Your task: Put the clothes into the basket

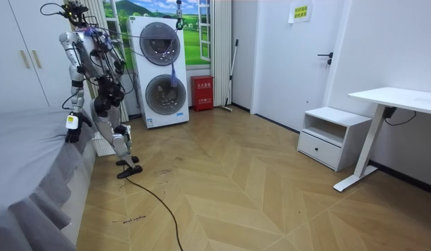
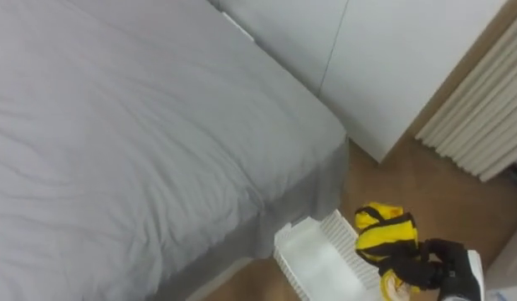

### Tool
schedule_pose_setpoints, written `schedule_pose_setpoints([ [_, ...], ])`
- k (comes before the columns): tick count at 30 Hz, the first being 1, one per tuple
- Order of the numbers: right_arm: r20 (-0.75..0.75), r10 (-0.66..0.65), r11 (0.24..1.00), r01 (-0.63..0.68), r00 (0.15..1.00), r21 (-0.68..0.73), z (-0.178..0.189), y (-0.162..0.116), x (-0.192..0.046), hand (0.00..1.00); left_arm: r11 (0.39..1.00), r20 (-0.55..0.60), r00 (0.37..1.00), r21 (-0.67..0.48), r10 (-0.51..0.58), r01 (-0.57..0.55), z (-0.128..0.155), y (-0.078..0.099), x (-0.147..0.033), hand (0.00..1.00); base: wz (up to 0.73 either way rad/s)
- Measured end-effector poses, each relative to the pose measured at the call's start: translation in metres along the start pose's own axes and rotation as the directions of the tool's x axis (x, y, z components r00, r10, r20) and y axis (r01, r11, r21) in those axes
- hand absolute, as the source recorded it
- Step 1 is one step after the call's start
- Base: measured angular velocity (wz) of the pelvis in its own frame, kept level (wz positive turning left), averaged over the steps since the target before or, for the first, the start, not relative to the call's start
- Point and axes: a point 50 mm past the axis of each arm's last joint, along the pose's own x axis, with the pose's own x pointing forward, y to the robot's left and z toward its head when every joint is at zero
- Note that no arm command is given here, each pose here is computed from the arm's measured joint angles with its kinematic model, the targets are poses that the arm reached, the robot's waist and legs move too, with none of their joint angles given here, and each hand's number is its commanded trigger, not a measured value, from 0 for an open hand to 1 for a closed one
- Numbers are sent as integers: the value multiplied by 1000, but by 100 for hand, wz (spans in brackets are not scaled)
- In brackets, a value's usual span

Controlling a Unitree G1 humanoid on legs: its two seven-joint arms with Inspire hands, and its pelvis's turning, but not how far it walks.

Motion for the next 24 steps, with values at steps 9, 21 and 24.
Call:
schedule_pose_setpoints([
  [9,-93,-55,997,59,994,40,-11,5,18,0,1000,55,998,6,-30,30,20,-4,3,0,3],
  [21,-135,-72,997,76,988,23,-15,14,24,0,996,142,986,37,-82,77,43,-15,2,0,13],
  [24,-135,-79,996,82,988,18,-15,15,24,0,996,148,986,38,-83,78,45,-16,2,0,8],
])
